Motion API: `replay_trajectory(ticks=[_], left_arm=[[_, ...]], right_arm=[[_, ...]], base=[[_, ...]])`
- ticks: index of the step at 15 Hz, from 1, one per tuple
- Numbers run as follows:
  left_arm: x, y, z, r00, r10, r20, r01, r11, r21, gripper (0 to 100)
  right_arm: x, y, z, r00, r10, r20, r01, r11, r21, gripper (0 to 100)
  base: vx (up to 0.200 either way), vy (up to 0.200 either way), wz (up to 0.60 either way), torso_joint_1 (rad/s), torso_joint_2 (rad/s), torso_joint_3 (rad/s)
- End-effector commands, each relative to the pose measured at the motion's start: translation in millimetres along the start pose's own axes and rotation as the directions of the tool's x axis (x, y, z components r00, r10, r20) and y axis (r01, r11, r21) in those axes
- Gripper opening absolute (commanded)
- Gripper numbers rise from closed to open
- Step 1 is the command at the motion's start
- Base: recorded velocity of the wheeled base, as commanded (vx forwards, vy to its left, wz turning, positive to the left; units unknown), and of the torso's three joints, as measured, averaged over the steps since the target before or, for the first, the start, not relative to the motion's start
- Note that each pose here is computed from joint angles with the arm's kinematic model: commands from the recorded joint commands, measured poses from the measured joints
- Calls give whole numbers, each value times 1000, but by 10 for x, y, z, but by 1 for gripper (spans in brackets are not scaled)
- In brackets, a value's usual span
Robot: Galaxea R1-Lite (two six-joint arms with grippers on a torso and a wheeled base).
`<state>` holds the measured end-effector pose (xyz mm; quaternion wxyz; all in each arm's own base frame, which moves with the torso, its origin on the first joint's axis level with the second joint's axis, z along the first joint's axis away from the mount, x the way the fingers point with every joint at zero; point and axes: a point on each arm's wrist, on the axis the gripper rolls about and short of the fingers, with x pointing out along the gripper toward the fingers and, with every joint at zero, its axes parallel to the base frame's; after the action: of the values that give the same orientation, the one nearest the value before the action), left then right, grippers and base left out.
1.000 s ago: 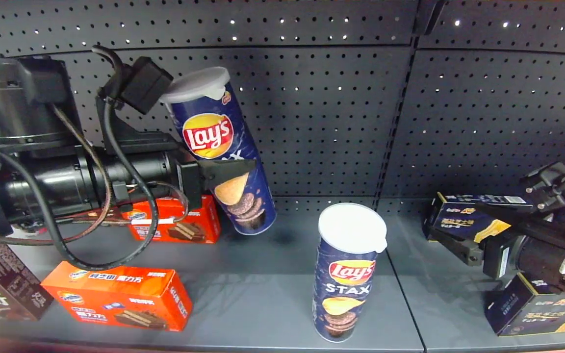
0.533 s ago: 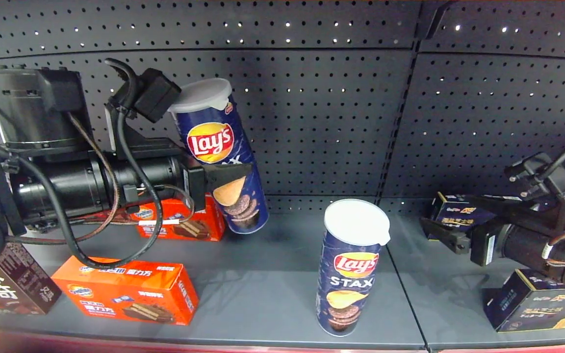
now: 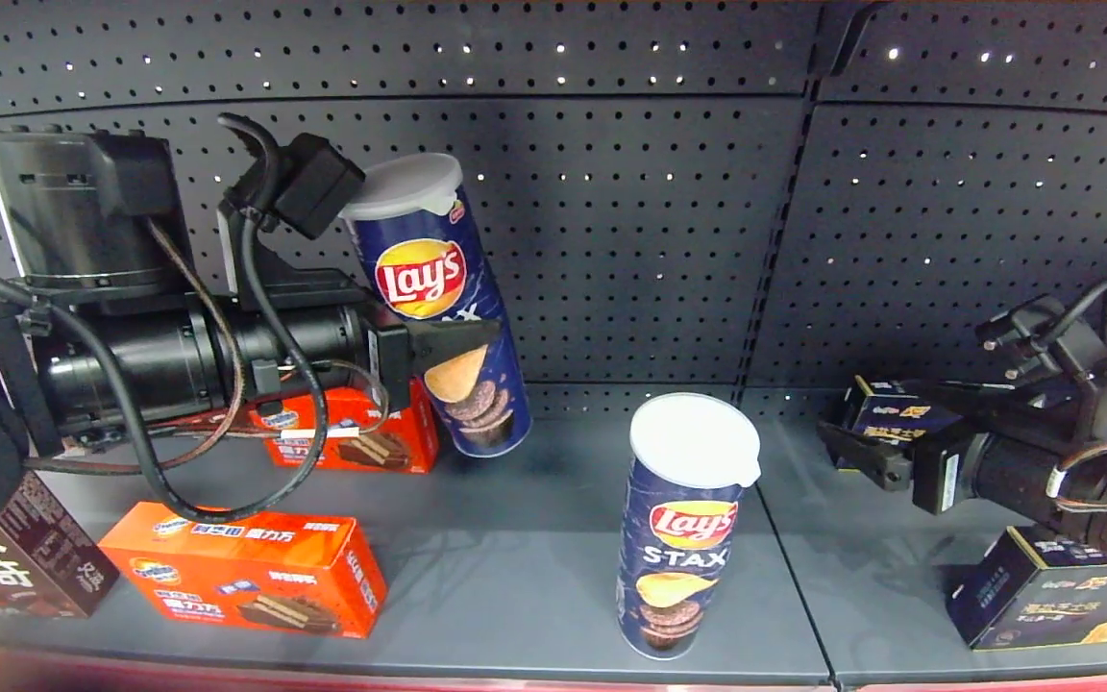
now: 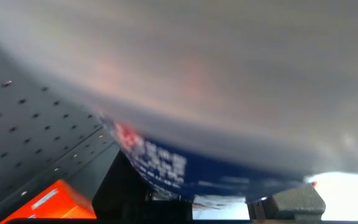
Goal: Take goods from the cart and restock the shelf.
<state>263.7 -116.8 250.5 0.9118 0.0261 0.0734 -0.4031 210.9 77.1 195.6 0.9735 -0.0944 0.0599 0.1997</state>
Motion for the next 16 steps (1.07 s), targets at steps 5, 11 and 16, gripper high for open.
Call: replay_trajectory(ticks=[5, 11, 16], left_arm=[[497, 239, -62, 998, 50, -30, -50, 999, -5, 0], [860, 283, -267, 996, 13, -83, -9, 999, 53, 0], [1156, 187, -281, 996, -35, -78, 40, 997, 64, 0]], right_arm=[[147, 48, -116, 998, 22, -57, -22, 1000, 0, 100], [171, 84, -145, 997, 31, -71, -31, 1000, 1, 100], [244, 83, -146, 997, 31, -71, -32, 999, -2, 100]], base=[[0, 0, 0, 0, 0, 0], [0, 0, 0, 0, 0, 0], [0, 0, 0, 0, 0, 0]])
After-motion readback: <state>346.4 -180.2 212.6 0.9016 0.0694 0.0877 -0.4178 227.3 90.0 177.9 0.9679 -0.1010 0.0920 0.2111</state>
